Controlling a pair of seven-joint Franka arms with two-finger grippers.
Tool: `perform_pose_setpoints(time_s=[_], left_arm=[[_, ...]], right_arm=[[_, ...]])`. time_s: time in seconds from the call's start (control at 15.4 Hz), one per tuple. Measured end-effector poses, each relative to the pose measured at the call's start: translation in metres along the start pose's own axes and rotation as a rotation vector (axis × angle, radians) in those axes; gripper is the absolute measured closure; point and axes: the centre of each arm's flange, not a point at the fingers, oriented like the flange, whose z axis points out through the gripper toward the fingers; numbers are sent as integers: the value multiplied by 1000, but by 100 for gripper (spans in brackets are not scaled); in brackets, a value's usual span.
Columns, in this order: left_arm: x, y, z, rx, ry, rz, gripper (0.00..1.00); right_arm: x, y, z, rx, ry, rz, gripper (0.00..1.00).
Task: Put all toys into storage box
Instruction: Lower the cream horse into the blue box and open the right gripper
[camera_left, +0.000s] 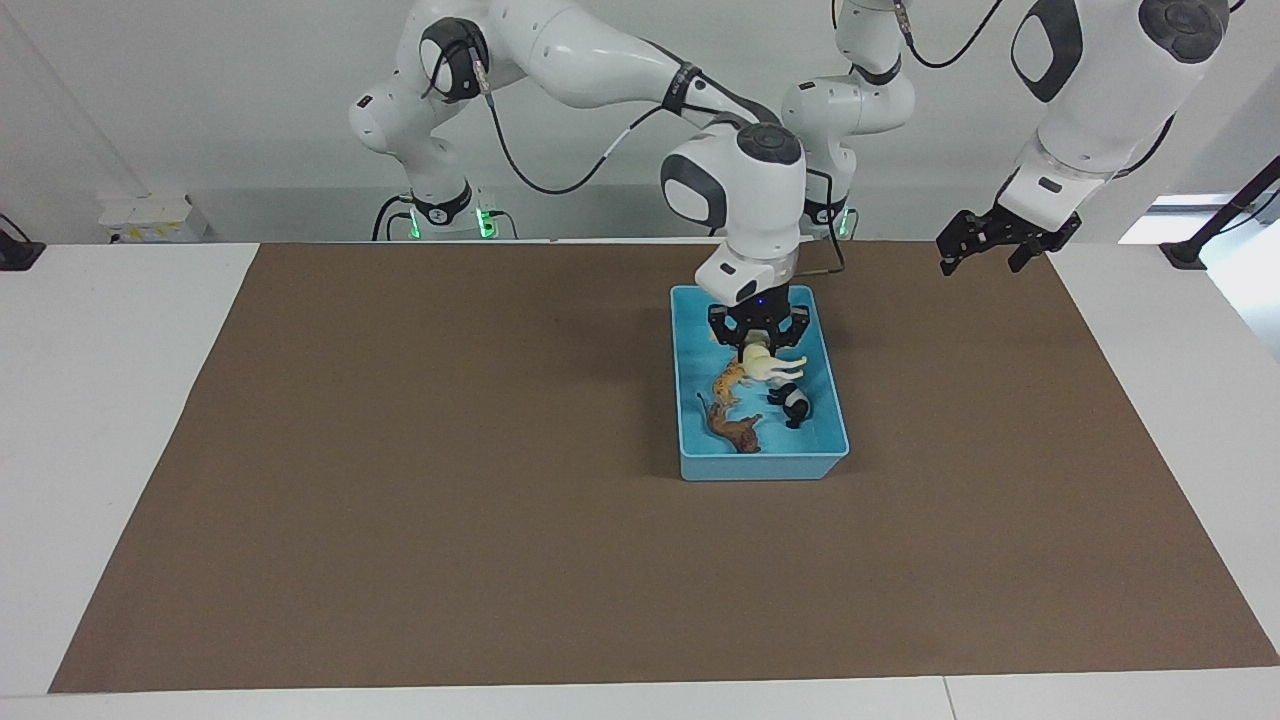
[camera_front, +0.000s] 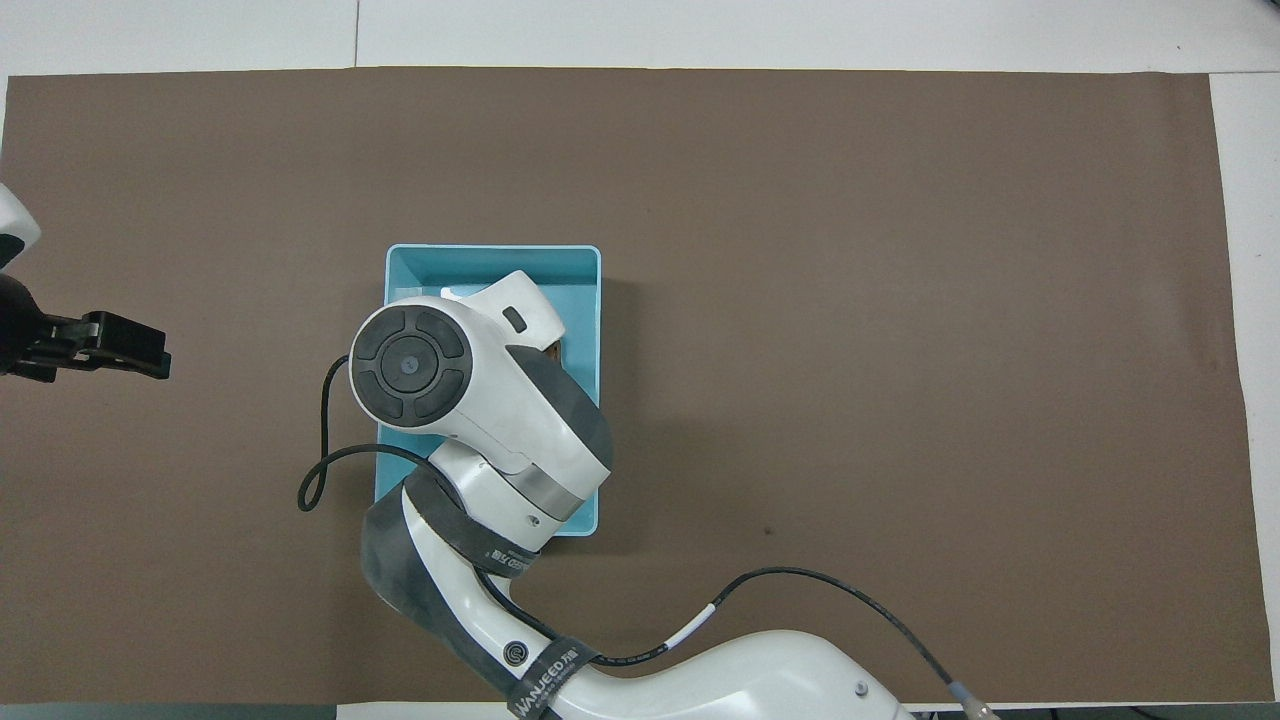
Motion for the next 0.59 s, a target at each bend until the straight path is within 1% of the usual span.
perform_pose_setpoints(time_s=[0.07,0.2,0.26,0.39,0.52,0.59], left_arm=[[2,4,0,1,-9,8,0],[4,6,6,2,-30,13,0],[3,7,8,2,-37,15,0],[3,9,9,2,-44,18,0],[3,10,9,3,-44,20,0],[3,10,9,2,-43,20,0]], right_arm=[[2,-2,10,7,9,1,57],[4,-4,13,24,22,1,57],[4,-5,11,28,24,2,51],[4,-5,7,25,21,23,33],[7,0,4,0,9,59,12],[13,5,-1,-9,13,68,3]])
